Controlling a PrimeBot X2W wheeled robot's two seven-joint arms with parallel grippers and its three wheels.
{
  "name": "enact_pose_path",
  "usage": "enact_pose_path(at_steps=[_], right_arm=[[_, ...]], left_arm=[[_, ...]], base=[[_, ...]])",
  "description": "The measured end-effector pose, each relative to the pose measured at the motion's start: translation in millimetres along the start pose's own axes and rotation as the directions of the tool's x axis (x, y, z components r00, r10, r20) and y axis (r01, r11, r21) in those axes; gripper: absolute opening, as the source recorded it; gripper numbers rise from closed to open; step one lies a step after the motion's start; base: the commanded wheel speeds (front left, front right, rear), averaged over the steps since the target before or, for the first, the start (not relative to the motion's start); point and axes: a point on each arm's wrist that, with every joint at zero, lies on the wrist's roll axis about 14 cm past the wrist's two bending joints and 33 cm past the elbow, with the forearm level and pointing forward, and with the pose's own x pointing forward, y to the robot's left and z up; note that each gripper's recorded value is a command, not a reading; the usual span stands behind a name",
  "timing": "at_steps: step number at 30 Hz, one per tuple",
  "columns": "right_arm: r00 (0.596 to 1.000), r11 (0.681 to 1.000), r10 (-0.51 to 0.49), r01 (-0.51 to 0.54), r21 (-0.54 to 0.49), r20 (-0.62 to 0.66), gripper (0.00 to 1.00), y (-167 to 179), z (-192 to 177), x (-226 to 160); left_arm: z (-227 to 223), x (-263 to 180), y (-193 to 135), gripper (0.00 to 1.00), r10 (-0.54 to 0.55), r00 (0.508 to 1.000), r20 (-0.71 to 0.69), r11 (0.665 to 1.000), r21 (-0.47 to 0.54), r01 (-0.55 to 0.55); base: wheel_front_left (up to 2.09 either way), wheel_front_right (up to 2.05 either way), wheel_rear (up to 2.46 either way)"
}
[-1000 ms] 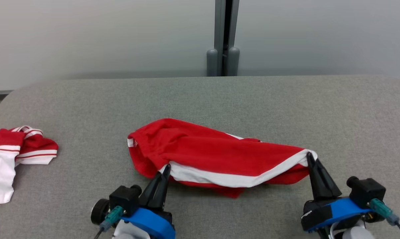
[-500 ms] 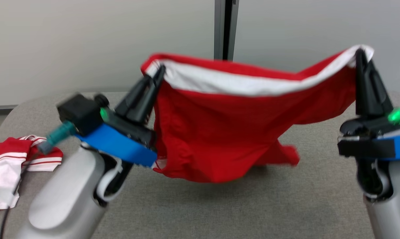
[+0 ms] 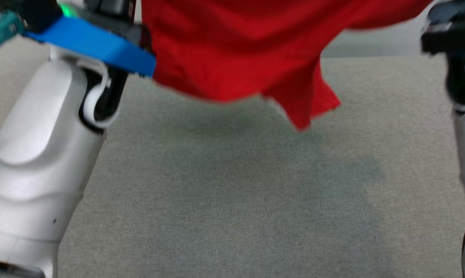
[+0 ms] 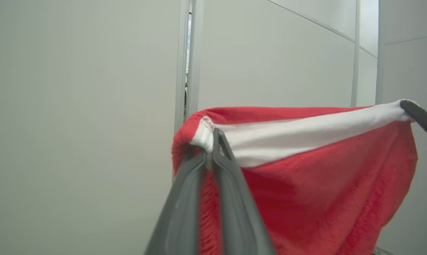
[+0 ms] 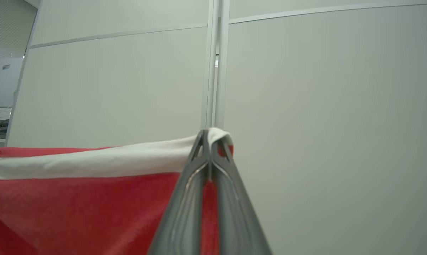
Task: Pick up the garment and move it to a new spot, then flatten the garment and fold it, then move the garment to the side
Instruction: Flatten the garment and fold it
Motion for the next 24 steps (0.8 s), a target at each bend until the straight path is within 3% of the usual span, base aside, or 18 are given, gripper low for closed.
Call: enact_pose_path(at_steps=[3, 9, 14, 17, 19, 24], right_arm=[[0.998, 0.998, 0.013, -0.009, -0.062, 0.065, 0.00, -2, 12, 28], [1.000, 0.999, 0.026, -0.026, -0.045, 0.000, 0.00, 7, -14, 10], [0.971, 0.999, -0.017, 0.024, 0.027, -0.238, 0.00, 7, -82, -70], [0.909, 0.994, -0.059, 0.094, 0.063, -0.412, 0.00, 5, -121, -137], [0.863, 0.986, -0.090, 0.149, 0.079, -0.498, 0.00, 4, -137, -179], [0.777, 0.964, -0.143, 0.250, 0.093, -0.613, 0.00, 9, -146, -250]], left_arm=[[3, 25, 9, 0.00, 0.017, 0.998, 0.052, 1.000, -0.010, -0.017], [-49, 10, 9, 0.00, 0.049, 0.997, -0.060, 0.994, -0.100, -0.054], [-138, -63, 7, 0.00, 0.125, 0.947, -0.296, 0.956, -0.218, -0.194], [-191, -129, -9, 0.00, 0.154, 0.876, -0.457, 0.917, -0.265, -0.299], [-218, -173, -32, 0.00, 0.121, 0.822, -0.557, 0.917, -0.255, -0.308], [-238, -238, -63, 0.00, 0.116, 0.748, -0.653, 0.896, -0.256, -0.362]], base=[[0.00, 0.00, 0.00], [0.00, 0.00, 0.00], [0.00, 0.00, 0.00], [0.00, 0.00, 0.00], [0.00, 0.00, 0.00], [0.00, 0.00, 0.00]])
